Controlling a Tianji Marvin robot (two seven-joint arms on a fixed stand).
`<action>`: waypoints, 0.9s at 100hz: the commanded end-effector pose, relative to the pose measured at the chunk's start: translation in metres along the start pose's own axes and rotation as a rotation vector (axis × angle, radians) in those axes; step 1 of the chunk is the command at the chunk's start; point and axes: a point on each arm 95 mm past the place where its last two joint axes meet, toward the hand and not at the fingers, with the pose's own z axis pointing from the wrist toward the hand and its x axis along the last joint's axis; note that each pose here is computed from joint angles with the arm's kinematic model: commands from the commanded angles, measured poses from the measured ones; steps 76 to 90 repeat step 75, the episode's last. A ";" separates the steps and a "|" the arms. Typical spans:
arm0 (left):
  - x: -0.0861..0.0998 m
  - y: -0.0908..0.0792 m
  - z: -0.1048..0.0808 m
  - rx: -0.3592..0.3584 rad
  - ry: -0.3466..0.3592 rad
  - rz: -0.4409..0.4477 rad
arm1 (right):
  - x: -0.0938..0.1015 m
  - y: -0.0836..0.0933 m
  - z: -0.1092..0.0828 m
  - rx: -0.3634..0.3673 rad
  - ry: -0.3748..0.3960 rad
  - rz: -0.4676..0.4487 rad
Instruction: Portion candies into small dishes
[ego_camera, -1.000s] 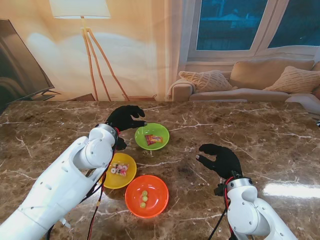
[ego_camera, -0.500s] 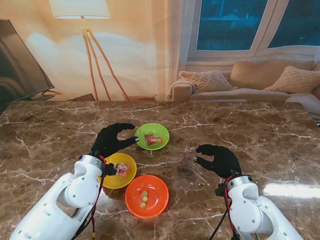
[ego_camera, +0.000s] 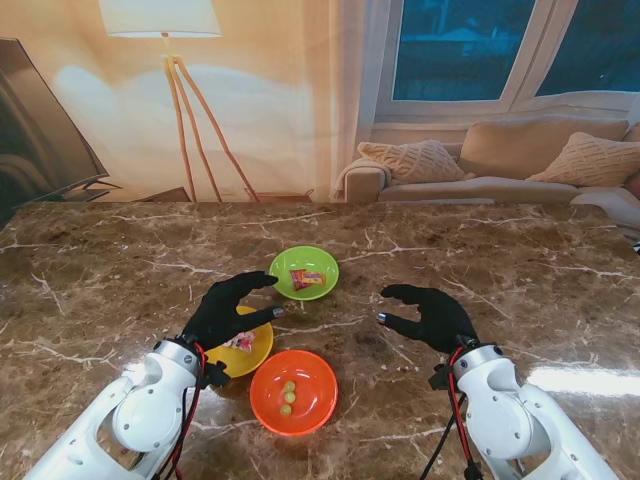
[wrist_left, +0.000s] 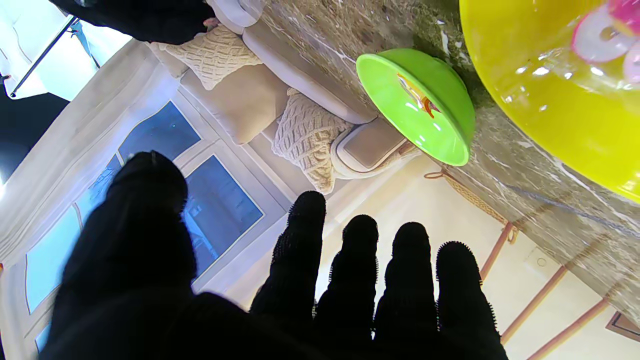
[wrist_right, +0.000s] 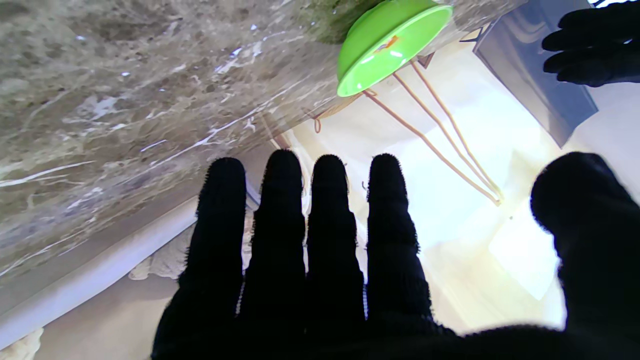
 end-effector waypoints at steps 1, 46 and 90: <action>-0.005 0.005 -0.005 -0.008 -0.017 -0.007 | -0.003 -0.004 -0.002 0.024 -0.003 0.009; 0.001 0.001 -0.008 0.000 -0.010 -0.005 | 0.007 -0.005 -0.007 0.006 0.055 0.038; 0.004 0.001 -0.007 -0.008 -0.005 -0.008 | 0.005 -0.005 -0.010 0.004 0.045 0.033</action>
